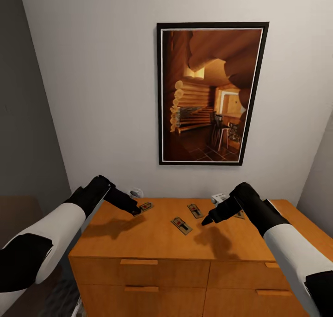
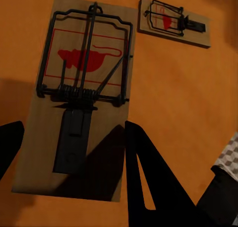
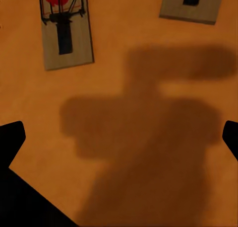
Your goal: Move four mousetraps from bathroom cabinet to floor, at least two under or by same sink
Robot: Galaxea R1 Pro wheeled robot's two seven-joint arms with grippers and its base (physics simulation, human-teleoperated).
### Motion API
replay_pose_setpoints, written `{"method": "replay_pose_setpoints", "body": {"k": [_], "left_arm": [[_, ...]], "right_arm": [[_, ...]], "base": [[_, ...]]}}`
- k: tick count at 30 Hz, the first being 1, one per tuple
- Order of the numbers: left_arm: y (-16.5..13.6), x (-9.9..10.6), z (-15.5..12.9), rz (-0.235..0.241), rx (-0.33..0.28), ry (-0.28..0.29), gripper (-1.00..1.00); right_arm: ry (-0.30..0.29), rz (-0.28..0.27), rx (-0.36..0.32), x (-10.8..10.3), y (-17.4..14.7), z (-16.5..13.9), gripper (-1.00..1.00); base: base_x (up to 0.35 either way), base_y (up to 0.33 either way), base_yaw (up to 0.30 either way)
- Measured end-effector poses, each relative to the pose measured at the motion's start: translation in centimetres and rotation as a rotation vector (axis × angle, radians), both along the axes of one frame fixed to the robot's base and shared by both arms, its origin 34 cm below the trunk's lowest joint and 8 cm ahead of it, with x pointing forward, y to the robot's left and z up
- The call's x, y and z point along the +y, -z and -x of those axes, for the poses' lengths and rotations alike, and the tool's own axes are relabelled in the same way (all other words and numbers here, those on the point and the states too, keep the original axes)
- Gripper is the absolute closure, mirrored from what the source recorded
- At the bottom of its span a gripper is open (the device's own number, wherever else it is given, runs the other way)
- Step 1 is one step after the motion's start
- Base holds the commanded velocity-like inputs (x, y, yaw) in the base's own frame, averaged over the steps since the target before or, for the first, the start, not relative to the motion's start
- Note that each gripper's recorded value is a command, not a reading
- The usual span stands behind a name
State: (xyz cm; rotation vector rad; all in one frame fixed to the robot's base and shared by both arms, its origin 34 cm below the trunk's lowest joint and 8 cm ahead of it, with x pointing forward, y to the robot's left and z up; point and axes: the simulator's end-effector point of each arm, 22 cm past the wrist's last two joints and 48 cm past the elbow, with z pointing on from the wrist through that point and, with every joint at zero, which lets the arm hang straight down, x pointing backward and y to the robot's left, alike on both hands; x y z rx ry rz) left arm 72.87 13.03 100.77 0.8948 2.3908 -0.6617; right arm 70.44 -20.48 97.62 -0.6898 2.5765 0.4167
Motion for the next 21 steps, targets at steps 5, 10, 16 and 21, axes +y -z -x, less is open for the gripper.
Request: {"method": "replay_pose_setpoints", "body": {"k": [5,10,16,21], "left_arm": [[0.0,0.0,0.0,0.002,0.000,-0.001,1.00],[-0.1,0.0,0.0,0.004,0.000,-0.002,1.00],[-0.2,0.1,-0.1,0.009,-0.001,-0.005,1.00],[-0.2,0.1,-0.1,0.011,-0.002,-0.006,1.00]], "right_arm": [[0.039,0.081,-0.046,-0.7,0.3,-1.2,-1.00],[0.081,0.151,-0.097,-1.1,0.3,-2.5,-1.00],[0.078,0.157,-0.112,0.1,0.2,-2.8,-1.00],[0.067,0.149,-0.115,1.2,0.2,-2.8,-1.00]], "base": [[-0.003,-0.003,0.000],[0.000,0.000,0.000],[0.000,0.000,0.000],[0.000,0.000,0.000]]}}
